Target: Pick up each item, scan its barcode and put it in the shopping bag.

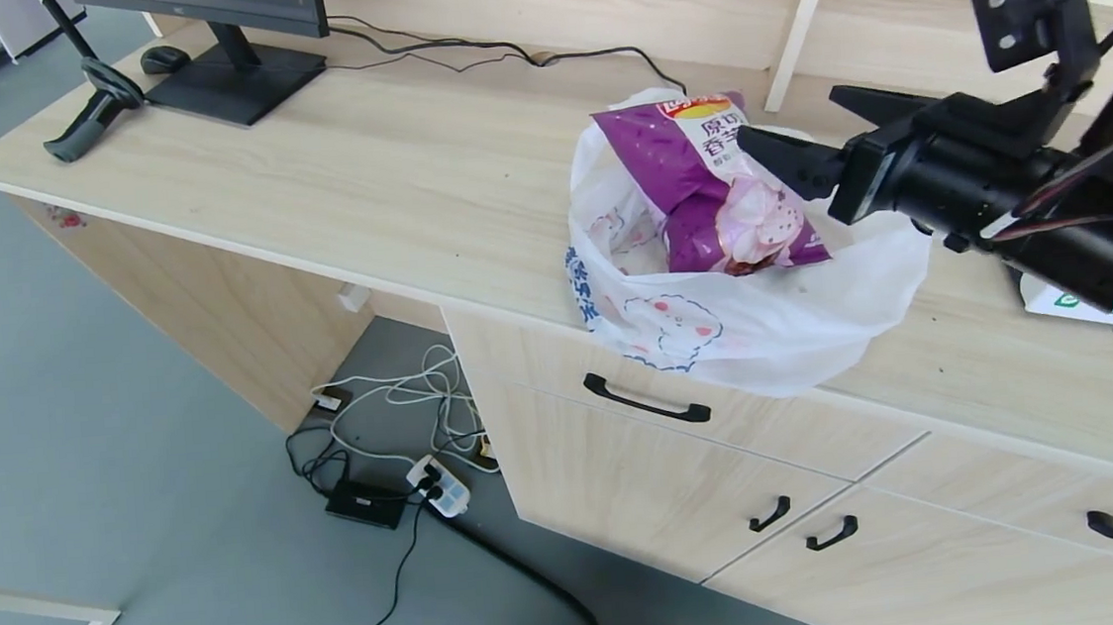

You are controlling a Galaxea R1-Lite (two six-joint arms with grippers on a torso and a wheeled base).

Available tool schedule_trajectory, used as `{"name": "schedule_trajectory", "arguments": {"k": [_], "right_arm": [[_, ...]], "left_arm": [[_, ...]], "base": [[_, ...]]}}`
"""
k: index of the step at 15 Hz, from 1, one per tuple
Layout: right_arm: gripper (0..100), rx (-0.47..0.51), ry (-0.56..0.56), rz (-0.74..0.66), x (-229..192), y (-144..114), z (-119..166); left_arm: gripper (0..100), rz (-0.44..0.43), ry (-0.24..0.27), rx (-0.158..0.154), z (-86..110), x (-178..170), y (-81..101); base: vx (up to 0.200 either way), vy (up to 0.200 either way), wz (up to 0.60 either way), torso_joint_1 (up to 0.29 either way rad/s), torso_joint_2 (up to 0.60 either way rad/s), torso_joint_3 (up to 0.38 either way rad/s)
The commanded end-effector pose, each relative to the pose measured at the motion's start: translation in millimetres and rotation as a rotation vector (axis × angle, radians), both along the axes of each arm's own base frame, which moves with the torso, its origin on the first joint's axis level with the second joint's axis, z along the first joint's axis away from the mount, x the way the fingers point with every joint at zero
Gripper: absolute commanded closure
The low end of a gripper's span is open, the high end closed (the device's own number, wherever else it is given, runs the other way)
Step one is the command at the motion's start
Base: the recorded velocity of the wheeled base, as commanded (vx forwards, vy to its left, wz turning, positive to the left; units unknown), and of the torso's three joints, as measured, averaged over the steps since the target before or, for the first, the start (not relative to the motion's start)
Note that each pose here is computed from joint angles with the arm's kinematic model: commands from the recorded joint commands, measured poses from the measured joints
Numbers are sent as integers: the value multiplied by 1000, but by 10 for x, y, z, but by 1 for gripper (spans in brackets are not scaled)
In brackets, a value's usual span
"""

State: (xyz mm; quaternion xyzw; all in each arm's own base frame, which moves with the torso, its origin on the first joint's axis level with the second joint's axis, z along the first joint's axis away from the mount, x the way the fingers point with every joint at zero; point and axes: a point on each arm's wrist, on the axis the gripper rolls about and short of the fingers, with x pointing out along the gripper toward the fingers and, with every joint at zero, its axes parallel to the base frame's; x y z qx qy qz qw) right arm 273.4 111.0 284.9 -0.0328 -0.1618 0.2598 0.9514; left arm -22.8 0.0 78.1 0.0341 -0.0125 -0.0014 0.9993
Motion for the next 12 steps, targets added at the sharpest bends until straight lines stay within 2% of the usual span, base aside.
{"name": "schedule_trajectory", "arguments": {"k": [1, 2, 4, 6, 12], "right_arm": [[0, 32, -46, 59, -559, -86, 200], [0, 42, 17, 95, -717, -151, 153], [0, 20, 42, 145, -747, -199, 66], [0, -15, 18, 188, -742, -227, 37], [0, -13, 2, 155, -716, -299, 57]], "left_arm": [[0, 1, 0, -1, 1, 1, 0], [0, 1, 2, -1, -2, 0, 0], [0, 1, 2, 2, -2, 0, 0], [0, 1, 2, 4, -2, 0, 0], [0, 1, 3, 2, -4, 0, 0]], "base": [[0, 0, 0, 0, 0, 0], [0, 0, 0, 0, 0, 0], [0, 0, 0, 0, 0, 0], [0, 0, -600, 2, 0, 2], [0, 0, -600, 5, 1, 3]]}}
